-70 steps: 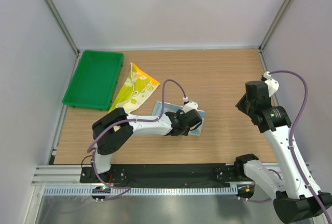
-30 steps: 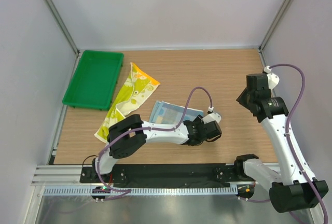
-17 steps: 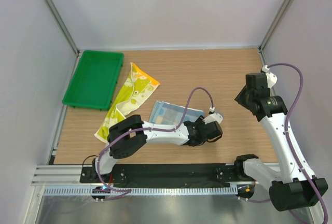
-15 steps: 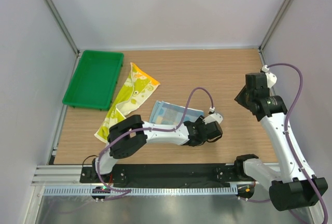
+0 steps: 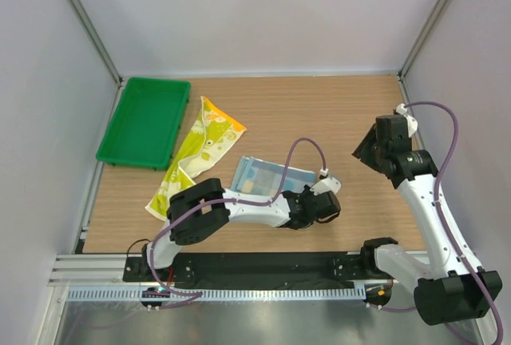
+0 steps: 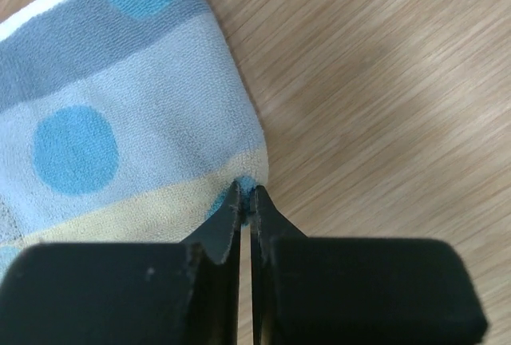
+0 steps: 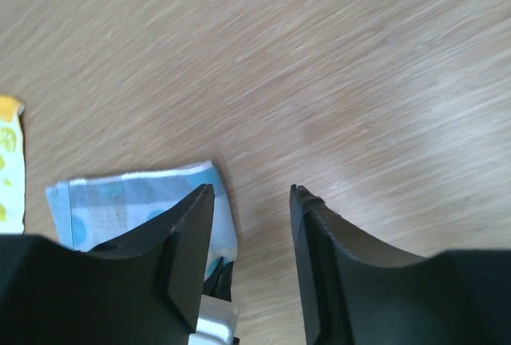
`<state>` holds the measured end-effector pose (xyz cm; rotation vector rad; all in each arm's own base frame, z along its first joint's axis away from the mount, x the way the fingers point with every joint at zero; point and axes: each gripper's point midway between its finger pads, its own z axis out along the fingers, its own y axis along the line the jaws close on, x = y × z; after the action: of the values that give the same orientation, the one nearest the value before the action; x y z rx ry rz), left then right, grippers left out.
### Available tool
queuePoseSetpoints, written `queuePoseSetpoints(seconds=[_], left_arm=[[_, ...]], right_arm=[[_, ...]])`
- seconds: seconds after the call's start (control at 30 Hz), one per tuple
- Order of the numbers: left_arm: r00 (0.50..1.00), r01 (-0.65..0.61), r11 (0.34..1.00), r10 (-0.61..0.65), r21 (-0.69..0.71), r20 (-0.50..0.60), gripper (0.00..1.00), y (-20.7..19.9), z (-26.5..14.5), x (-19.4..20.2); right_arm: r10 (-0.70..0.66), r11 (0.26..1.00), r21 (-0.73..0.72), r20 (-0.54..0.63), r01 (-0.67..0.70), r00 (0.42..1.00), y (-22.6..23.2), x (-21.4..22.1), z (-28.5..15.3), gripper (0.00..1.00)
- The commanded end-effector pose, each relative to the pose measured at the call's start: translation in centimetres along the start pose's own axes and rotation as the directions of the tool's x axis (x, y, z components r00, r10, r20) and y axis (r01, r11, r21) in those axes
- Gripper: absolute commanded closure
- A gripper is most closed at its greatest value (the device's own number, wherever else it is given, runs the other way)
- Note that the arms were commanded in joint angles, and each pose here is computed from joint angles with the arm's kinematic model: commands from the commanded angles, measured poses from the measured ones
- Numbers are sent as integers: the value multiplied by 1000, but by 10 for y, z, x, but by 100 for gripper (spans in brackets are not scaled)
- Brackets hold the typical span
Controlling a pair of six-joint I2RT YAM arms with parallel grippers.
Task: Roll the towels
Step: Roll the towel
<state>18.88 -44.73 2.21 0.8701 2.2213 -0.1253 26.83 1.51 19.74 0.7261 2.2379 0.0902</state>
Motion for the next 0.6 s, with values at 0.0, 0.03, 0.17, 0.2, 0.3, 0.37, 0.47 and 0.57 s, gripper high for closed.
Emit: queuePoseSetpoints(seconds=[0.0,0.03,0.17,0.2,0.3,0.37,0.47,0.57], left_arm=[[998,55,998,-54,-5,34,100,7,-12,4],[996,72,997,-72,-3,51,100,10,-15,4],[985,146,989,-146,5,94,100,24,-31,9],[984,156,988,-155,-6,86,100,31,-32,21],[974,194,981,-193,7,118,100,37,-40,20],[972,200,980,-200,10,122,100,38,-43,19],[968,214,977,-214,18,129,100,38,-45,18],[967,217,975,-220,34,127,100,35,-46,15]], right_arm=[[-3,985,-171,-144,-22,990,26,39,14,48],[8,977,-206,-200,-50,980,33,51,16,36],[31,941,-303,-361,-149,932,55,89,34,25],[35,932,-311,-430,-184,902,57,106,38,24],[50,907,-340,-500,-249,864,66,123,45,24],[60,894,-350,-524,-279,850,72,129,50,24],[41,890,-354,-563,-286,825,76,148,54,24],[21,893,-356,-578,-276,815,78,164,57,24]])
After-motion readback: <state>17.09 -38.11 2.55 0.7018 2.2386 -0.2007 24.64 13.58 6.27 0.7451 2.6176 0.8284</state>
